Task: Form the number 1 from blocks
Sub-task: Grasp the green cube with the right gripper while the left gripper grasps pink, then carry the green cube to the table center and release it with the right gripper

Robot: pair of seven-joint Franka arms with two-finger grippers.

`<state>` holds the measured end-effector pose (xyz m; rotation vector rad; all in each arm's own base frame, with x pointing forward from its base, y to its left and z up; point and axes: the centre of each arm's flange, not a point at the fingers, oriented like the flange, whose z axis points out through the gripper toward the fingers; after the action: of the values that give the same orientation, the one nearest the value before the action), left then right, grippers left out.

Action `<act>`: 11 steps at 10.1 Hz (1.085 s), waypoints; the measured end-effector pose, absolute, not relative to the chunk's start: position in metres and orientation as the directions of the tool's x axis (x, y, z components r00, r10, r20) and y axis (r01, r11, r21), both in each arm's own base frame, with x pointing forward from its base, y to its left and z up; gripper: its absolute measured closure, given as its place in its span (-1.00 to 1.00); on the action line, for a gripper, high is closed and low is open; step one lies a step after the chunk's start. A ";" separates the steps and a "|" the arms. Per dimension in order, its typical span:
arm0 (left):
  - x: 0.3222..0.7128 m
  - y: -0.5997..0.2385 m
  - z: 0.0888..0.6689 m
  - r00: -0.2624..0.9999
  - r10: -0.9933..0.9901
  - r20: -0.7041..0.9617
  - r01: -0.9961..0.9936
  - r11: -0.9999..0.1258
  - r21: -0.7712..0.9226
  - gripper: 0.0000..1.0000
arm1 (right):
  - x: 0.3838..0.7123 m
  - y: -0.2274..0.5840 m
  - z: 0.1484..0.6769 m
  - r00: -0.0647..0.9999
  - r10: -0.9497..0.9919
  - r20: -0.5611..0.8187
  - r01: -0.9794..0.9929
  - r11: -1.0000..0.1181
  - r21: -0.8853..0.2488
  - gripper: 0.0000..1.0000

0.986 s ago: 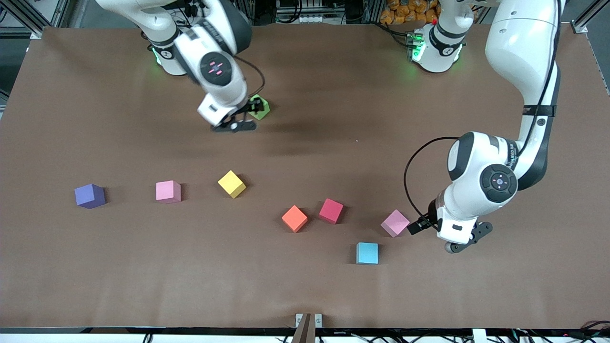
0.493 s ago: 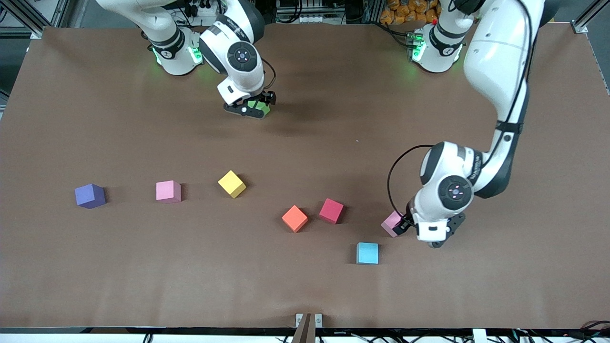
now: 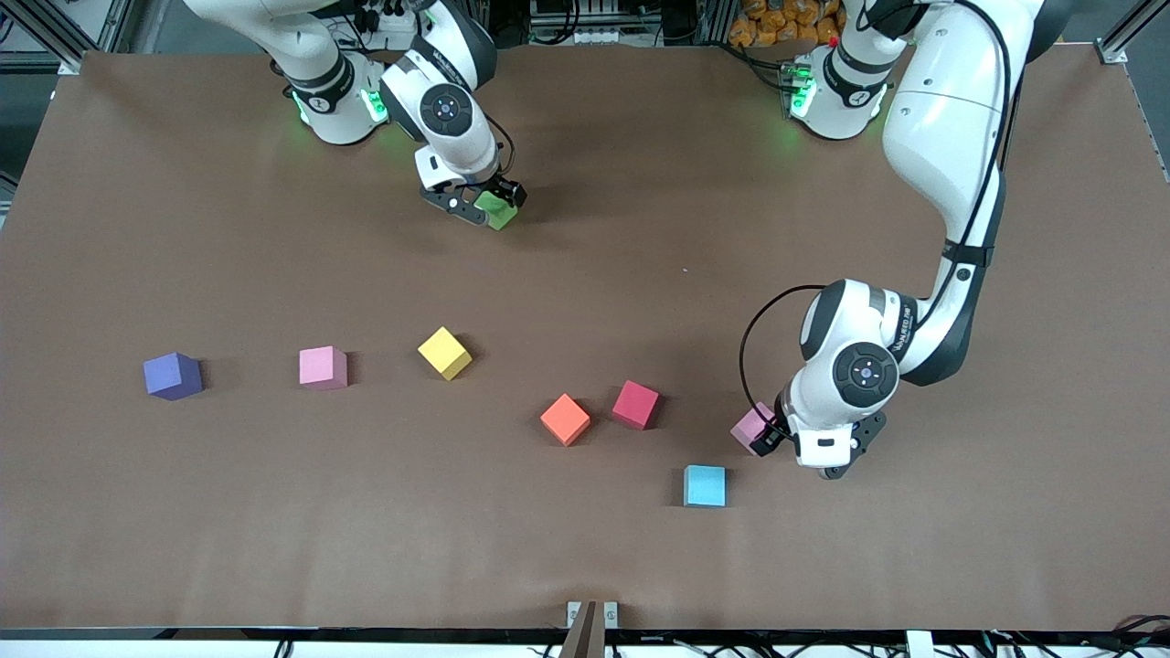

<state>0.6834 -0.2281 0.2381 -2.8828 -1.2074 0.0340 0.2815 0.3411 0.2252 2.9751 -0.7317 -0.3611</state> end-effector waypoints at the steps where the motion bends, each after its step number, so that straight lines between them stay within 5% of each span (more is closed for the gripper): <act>1: 0.684 -0.228 0.235 0.700 0.714 -0.014 0.714 -0.700 -0.021 -1.00 | 0.281 0.342 0.221 0.857 -0.466 -0.217 -0.455 -0.885 0.102 -1.00; 6: 0.685 -0.238 0.229 0.685 0.729 0.000 0.729 -0.685 0.015 -1.00 | 0.280 0.343 0.205 0.847 -0.474 -0.243 -0.465 -0.880 0.097 -0.92; 8: 0.687 -0.242 0.227 0.679 0.734 0.009 0.733 -0.679 0.042 -1.00 | 0.279 0.343 0.200 0.843 -0.475 -0.251 -0.466 -0.879 0.100 -0.70; 10: 0.687 -0.245 0.225 0.679 0.734 0.012 0.732 -0.679 0.050 -1.00 | 0.279 0.344 0.201 0.843 -0.474 -0.252 -0.465 -0.880 0.099 -0.22; 11: 0.687 -0.246 0.225 0.680 0.733 0.013 0.732 -0.679 0.051 -1.00 | 0.281 0.347 0.203 0.845 -0.473 -0.250 -0.466 -0.880 0.090 -0.21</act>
<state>0.6867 -0.2456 0.2253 -2.9175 -1.2735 -0.0511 0.2810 0.3466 0.2026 2.9928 -0.7610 -0.4164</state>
